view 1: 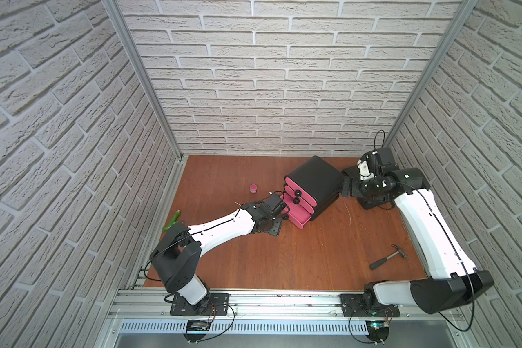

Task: Put the paint cans in the drawer according to color
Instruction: Pick up the paint can at the center of the board, then place the paint can in the drawer.

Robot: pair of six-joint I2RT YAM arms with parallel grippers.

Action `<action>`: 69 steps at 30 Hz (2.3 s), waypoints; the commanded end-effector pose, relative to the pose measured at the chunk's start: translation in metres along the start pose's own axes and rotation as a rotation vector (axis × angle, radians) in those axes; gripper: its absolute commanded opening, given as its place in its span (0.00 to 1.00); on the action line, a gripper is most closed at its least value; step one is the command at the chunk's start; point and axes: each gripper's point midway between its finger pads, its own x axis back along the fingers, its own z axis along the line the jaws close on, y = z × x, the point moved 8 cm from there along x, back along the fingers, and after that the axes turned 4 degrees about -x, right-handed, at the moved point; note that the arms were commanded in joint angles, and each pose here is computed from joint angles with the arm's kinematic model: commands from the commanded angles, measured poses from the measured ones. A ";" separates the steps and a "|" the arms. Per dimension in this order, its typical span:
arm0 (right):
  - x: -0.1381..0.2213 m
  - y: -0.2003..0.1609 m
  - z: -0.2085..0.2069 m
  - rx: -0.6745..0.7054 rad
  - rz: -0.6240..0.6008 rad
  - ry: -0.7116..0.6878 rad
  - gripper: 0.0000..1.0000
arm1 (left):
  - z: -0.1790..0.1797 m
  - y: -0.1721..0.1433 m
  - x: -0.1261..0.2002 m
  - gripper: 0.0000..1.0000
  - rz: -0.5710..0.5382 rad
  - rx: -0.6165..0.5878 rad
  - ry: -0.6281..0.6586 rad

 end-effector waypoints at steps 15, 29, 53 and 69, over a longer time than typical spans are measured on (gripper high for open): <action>0.006 -0.031 -0.019 -0.039 -0.040 -0.066 1.00 | -0.018 0.009 -0.045 0.54 0.066 -0.070 -0.009; 0.008 -0.027 -0.017 -0.026 -0.056 -0.054 1.00 | -0.014 0.012 -0.032 0.29 0.015 -0.064 -0.005; 0.015 -0.036 -0.024 -0.041 -0.080 -0.070 1.00 | 0.028 0.077 0.012 0.26 -0.277 0.074 0.005; 0.019 -0.041 -0.028 -0.040 -0.092 -0.090 1.00 | 0.012 0.118 -0.028 0.27 -0.283 0.035 -0.043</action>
